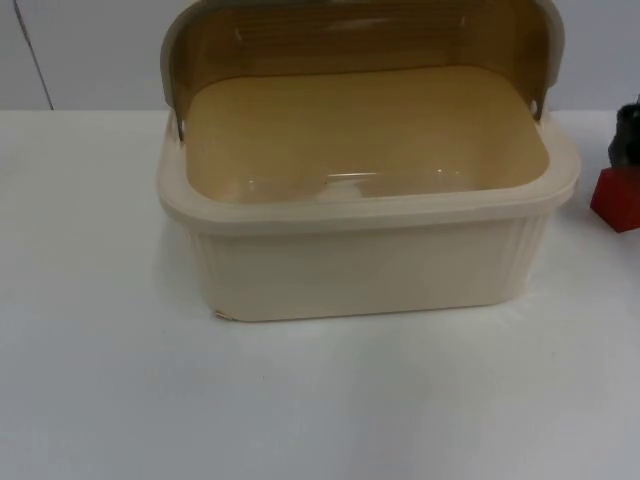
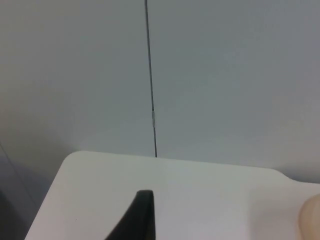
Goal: Open the box lid with the left hand, place the block into the box with the right hand, then close the box lid with the left hand.
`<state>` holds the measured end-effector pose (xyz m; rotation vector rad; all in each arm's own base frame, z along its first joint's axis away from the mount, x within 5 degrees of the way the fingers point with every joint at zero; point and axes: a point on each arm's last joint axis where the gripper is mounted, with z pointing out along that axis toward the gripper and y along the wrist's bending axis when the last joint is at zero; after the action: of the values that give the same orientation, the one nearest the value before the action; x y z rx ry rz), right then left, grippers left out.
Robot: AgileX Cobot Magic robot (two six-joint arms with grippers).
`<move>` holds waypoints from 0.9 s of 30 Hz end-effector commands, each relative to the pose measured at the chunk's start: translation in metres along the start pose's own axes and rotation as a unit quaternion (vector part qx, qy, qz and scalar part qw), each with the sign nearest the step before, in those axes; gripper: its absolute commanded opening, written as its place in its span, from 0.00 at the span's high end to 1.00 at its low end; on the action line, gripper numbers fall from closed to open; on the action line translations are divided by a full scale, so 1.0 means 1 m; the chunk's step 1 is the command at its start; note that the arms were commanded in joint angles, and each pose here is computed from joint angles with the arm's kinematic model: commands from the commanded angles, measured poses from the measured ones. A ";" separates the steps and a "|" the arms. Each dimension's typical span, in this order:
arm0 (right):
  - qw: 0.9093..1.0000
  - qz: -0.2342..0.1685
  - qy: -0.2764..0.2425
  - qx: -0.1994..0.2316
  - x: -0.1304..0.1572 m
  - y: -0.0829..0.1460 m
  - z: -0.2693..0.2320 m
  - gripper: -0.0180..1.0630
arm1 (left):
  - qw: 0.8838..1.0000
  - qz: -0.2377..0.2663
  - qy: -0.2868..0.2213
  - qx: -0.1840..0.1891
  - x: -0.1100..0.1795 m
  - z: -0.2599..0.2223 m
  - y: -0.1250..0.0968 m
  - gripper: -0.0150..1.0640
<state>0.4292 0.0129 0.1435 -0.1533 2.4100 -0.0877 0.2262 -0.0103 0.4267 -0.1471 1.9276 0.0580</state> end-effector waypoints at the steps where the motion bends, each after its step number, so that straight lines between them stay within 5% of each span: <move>1: 1.000 0.001 0.001 -0.003 0.003 0.002 0.007 0.02 | 1.000 -0.008 0.002 0.000 0.000 0.000 0.001 0.01; 12: 1.000 -0.009 0.007 -0.012 0.016 0.006 0.028 0.11 | 1.000 -0.006 0.019 -0.002 0.004 0.011 -0.002 0.01; 16: 1.000 -0.009 0.006 -0.014 0.017 0.007 0.030 0.47 | 1.000 -0.005 0.021 -0.002 0.005 0.013 -0.002 0.01; 17: 1.000 -0.009 0.006 -0.014 0.017 0.007 0.030 0.47 | 1.000 -0.005 0.021 -0.002 0.005 0.013 -0.002 0.01; 21: 1.000 -0.003 0.003 -0.014 0.015 0.007 0.029 0.90 | 1.000 -0.003 0.020 -0.003 0.005 0.013 -0.002 0.01; 27: 1.000 0.011 -0.010 -0.008 0.002 0.004 0.011 0.99 | 1.000 -0.003 0.020 -0.003 0.005 0.013 -0.002 0.01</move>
<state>0.4337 0.0148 0.1116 -0.1464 2.4358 -0.0578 0.2369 -0.0118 0.4176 -0.1467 1.9695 0.0662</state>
